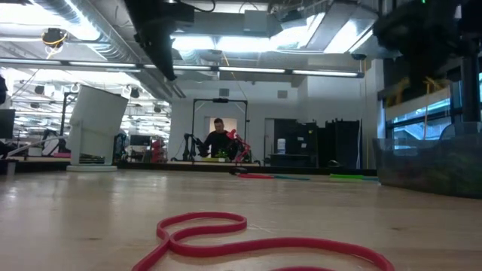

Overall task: Pick and place rubber bands into bin
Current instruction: Put the yellow rubber band into the black bin, then put the red rubber band into the black bin

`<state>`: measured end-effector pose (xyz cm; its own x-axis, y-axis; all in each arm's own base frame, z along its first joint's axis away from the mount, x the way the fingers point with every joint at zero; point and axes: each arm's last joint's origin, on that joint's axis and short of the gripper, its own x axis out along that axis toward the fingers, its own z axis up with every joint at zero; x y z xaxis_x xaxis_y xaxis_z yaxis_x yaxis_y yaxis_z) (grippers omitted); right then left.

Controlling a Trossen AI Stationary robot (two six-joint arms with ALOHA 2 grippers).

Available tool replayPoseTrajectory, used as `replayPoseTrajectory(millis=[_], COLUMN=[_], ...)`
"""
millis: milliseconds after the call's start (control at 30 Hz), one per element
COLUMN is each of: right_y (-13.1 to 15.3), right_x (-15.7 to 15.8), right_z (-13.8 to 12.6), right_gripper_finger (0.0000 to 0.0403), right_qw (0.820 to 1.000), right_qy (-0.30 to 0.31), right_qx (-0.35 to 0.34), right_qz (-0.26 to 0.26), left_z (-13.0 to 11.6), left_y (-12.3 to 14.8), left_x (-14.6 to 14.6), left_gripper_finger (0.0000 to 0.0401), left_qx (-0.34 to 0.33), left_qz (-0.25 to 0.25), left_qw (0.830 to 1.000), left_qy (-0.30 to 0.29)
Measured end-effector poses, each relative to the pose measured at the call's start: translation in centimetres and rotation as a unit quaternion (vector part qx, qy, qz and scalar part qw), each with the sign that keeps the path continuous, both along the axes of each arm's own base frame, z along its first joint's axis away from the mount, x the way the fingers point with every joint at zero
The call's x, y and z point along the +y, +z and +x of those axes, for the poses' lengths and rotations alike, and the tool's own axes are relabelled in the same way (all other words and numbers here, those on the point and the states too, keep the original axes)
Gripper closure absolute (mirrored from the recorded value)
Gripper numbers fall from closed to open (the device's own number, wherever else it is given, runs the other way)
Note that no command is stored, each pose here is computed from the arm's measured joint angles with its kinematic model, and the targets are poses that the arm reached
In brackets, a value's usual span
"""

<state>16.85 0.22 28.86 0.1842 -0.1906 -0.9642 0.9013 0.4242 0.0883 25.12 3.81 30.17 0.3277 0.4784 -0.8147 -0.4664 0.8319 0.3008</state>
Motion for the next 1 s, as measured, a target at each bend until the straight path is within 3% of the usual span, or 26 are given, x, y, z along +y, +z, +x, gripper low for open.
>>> replayPoseTrajectory(millis=[200, 400, 467, 667, 1000], right_y=[-4.6, -7.4, -7.7, -7.9, -7.5], right_x=[0.9, 1.0, 1.0, 1.1, 1.0], right_z=[0.4, 0.8, 0.7, 0.6, 0.1], right_gripper_finger=[0.0401, 0.0383, 0.0368, 0.0310, 0.0216], right_qw=[0.995, 0.993, 0.990, 0.989, 0.993], right_qy=[-0.041, -0.065, -0.092, -0.092, -0.050], right_qx=[0.063, 0.057, 0.058, 0.060, 0.059], right_qz=[0.066, 0.082, 0.087, 0.098, 0.088], left_z=[0.0, 0.0, 0.0, -0.1, -0.1], left_y=[0.0, 0.0, 0.0, -0.1, -0.1], left_x=[0.0, 0.3, 0.5, 1.4, 1.6], left_gripper_finger=[0.0398, 0.0400, 0.0400, 0.0400, 0.0399], left_qx=[0.029, 0.048, 0.051, 0.048, 0.014], left_qz=[0.007, 0.022, 0.021, -0.011, -0.043], left_qw=[0.998, 0.994, 0.993, 0.992, 0.998], left_qy=[-0.063, -0.097, -0.102, -0.112, -0.046])
